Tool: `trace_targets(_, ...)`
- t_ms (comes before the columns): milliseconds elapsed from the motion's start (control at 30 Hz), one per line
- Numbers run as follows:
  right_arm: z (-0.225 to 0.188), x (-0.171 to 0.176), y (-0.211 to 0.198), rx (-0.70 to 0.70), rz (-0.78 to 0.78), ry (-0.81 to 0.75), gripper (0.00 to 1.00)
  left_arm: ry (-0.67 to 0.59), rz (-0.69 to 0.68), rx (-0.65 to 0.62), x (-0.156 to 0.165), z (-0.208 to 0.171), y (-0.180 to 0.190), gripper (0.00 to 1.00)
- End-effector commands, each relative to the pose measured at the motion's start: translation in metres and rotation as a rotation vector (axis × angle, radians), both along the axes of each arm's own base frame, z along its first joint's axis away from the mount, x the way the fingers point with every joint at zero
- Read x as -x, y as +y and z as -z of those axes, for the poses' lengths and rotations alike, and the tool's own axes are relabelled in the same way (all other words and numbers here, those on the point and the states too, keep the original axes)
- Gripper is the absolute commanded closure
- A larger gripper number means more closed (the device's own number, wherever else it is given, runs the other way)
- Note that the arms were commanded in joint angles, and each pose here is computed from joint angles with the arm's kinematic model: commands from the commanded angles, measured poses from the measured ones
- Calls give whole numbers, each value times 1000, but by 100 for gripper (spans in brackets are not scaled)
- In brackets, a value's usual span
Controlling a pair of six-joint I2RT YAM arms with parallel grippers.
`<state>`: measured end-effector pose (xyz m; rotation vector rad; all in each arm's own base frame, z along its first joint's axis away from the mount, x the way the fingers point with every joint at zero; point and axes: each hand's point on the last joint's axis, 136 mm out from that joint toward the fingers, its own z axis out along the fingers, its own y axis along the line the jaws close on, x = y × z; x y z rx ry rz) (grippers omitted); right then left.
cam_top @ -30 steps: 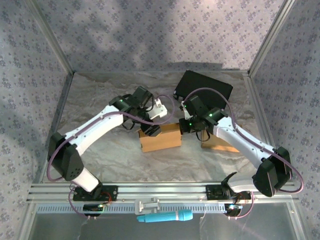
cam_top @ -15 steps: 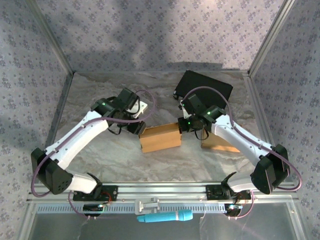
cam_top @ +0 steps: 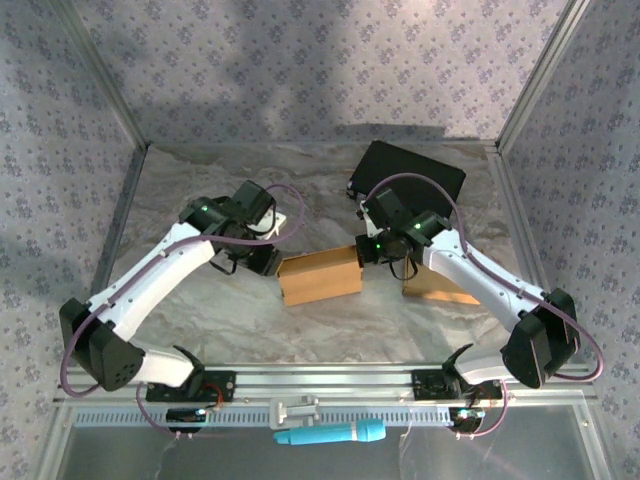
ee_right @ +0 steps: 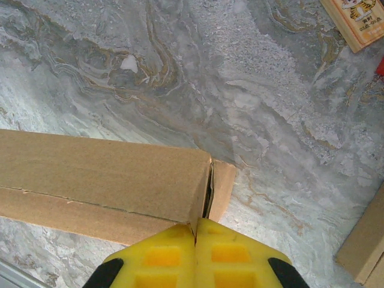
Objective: Fold the paper box
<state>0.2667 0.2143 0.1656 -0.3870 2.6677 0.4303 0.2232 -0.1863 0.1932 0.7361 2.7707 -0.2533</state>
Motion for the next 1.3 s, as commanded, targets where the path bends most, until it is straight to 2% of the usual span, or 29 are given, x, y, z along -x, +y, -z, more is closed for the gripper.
trace_targets(0, 0, 6, 1, 3, -2, 37, 100, -1, 12, -17, -3, 4, 1, 62)
trace_targets(300, 0, 7, 2, -3, -5, 38, 100, 15, 31, -32, -6, 15, -2, 65)
trace_targets(467, -2, 7, 3, -7, -10, 35, 100, 22, 39, -48, -8, 21, -3, 74)
trace_targets(667, -2, 6, 3, -11, -8, 33, 100, 16, 42, -52, -10, 22, -3, 78)
trace_targets(767, -3, 6, 4, -21, -7, 31, 100, 21, 41, -59, -10, 23, -3, 88)
trace_targets(933, -2, 6, 4, -23, -7, 33, 100, 27, 34, -59, -10, 24, -3, 94)
trace_targets(1133, -2, 6, 2, -5, -2, 24, 100, 24, -4, -41, -10, 18, -3, 99)
trace_targets(1267, -3, 6, 1, 16, 2, 5, 100, 70, -61, 3, -8, 10, -10, 100)
